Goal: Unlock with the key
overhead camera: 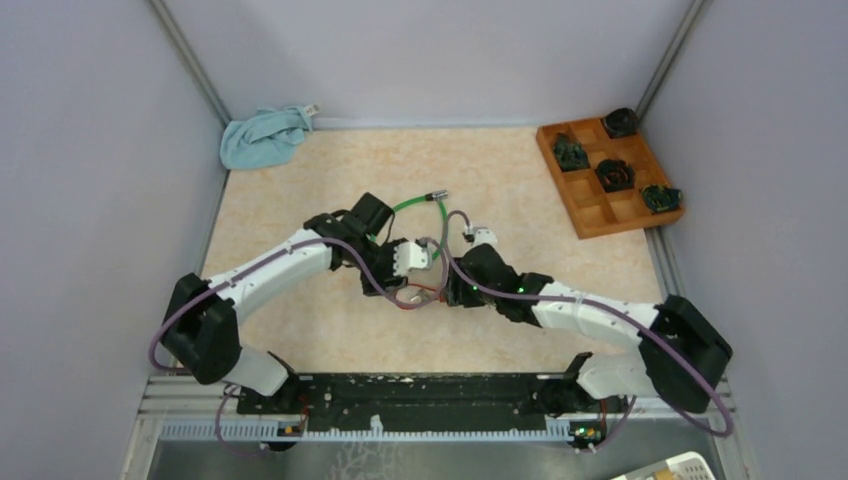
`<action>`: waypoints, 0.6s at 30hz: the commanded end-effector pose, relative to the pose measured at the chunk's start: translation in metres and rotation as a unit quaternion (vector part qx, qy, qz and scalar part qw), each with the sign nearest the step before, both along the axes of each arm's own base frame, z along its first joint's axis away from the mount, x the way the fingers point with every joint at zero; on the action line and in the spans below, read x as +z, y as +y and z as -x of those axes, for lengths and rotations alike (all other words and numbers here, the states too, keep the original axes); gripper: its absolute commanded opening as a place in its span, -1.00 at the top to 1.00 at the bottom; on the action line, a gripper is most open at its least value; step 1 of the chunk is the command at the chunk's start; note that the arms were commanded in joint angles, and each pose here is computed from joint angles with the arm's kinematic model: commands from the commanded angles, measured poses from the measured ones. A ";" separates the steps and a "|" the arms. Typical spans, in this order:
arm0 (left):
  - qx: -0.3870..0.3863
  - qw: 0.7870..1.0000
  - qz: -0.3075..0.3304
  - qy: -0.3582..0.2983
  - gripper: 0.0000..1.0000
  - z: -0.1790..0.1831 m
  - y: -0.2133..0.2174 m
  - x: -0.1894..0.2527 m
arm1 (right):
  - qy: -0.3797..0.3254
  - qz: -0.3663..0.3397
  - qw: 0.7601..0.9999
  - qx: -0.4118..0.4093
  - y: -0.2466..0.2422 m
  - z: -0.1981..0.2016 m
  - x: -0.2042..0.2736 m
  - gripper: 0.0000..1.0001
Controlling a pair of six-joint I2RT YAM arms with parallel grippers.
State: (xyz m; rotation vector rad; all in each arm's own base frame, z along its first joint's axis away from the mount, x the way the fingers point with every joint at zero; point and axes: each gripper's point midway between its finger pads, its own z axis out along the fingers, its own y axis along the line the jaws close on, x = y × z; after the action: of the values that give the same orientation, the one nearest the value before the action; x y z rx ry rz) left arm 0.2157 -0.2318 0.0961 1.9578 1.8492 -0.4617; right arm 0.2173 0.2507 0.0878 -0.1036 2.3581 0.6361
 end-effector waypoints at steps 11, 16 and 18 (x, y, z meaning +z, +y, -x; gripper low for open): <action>0.122 0.989 0.087 0.003 -0.26 -0.040 0.046 0.021 | -0.038 0.101 0.994 0.008 0.030 -0.034 -0.015 -0.06; 0.147 0.984 0.098 -0.001 -0.27 -0.046 0.059 0.027 | -0.022 0.125 0.992 0.015 0.031 -0.031 -0.029 -0.03; 0.157 0.983 0.099 -0.003 -0.31 -0.048 0.065 0.026 | -0.018 0.124 0.992 0.015 0.029 -0.028 -0.034 -0.02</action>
State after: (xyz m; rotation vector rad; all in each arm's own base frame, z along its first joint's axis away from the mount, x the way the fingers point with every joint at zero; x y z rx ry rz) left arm 0.2639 -0.1701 0.1154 1.5515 1.9984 -0.4825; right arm 0.2422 0.2741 0.0472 -0.2490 2.4243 0.3513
